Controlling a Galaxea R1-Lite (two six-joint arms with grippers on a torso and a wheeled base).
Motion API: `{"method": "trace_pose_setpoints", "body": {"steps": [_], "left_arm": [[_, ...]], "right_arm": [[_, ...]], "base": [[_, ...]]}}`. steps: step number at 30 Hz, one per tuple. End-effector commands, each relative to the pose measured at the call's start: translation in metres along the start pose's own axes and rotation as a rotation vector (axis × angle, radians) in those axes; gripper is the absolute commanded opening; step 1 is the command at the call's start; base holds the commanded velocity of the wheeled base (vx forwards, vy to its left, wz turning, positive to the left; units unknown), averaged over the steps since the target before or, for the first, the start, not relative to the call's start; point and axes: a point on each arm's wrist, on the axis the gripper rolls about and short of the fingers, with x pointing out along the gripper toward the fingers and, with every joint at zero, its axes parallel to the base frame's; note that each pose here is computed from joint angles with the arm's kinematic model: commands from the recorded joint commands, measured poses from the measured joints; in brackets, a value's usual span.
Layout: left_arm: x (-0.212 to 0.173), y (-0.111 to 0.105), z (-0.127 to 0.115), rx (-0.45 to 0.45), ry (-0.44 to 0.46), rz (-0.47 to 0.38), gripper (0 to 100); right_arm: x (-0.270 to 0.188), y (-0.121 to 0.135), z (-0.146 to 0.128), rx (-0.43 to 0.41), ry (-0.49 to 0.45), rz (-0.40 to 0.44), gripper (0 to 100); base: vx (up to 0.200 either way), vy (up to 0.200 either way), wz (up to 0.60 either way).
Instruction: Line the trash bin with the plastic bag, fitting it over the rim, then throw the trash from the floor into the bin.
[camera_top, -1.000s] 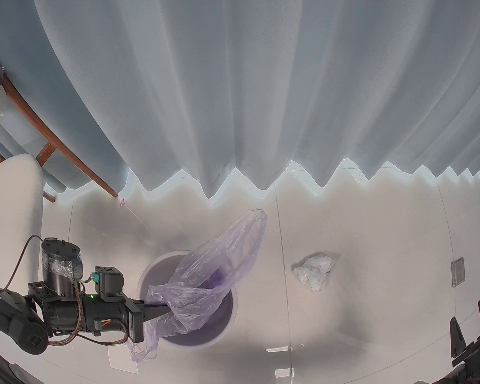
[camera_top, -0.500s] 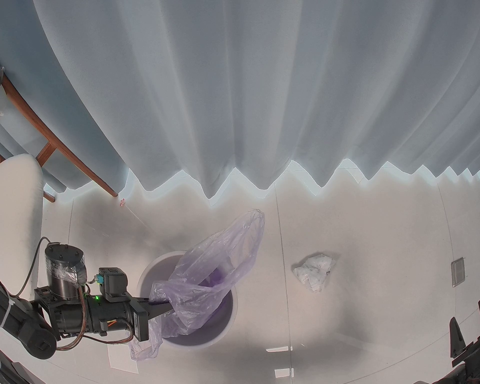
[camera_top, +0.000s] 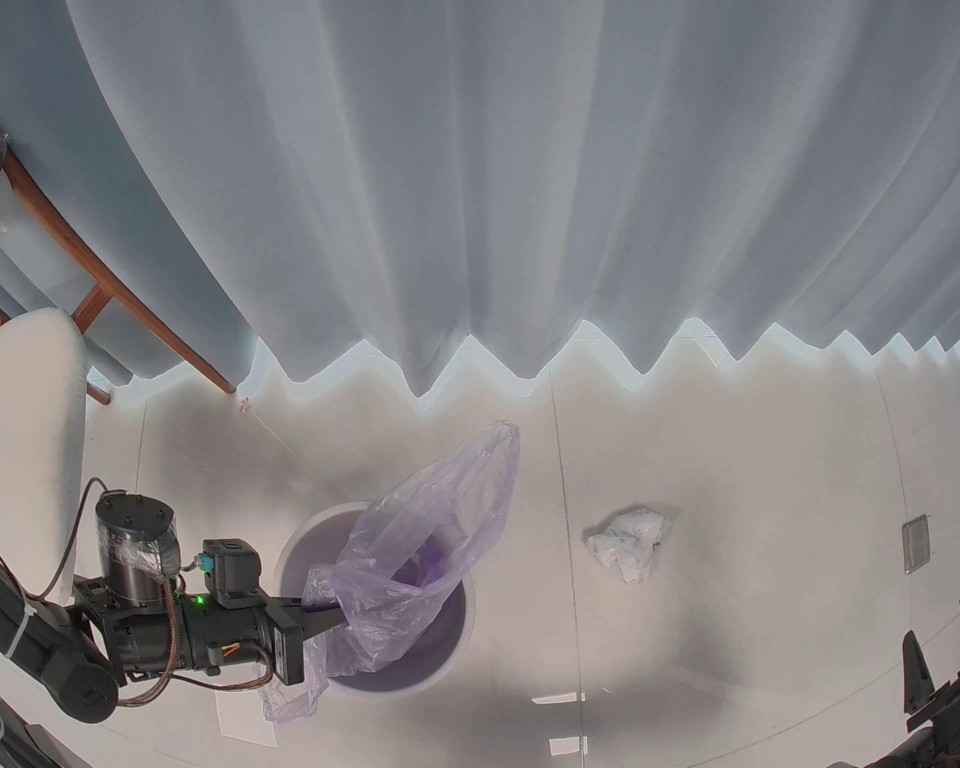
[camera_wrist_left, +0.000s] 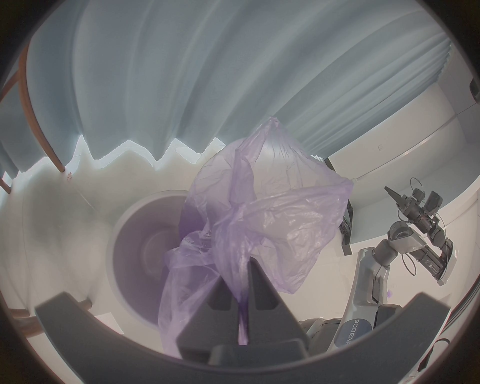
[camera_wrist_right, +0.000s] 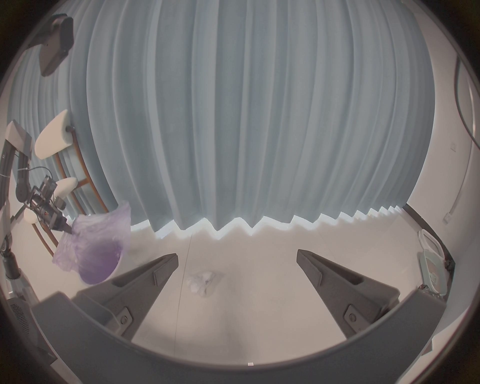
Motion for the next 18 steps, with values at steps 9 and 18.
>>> {"method": "trace_pose_setpoints", "body": {"steps": [9, 18], "left_arm": [[0.0, -0.001, 0.003, 0.014, -0.024, -0.007, 0], [-0.001, -0.002, 0.005, 0.026, -0.051, -0.007, 0]], "right_arm": [[-0.002, 0.0, 0.019, -0.016, -0.181, 0.004, 100], [-0.002, 0.001, 0.03, 0.087, -0.098, 0.098, 100]], "base": [[0.0, 0.0, 0.0], [0.0, 0.0, 0.0]]}}
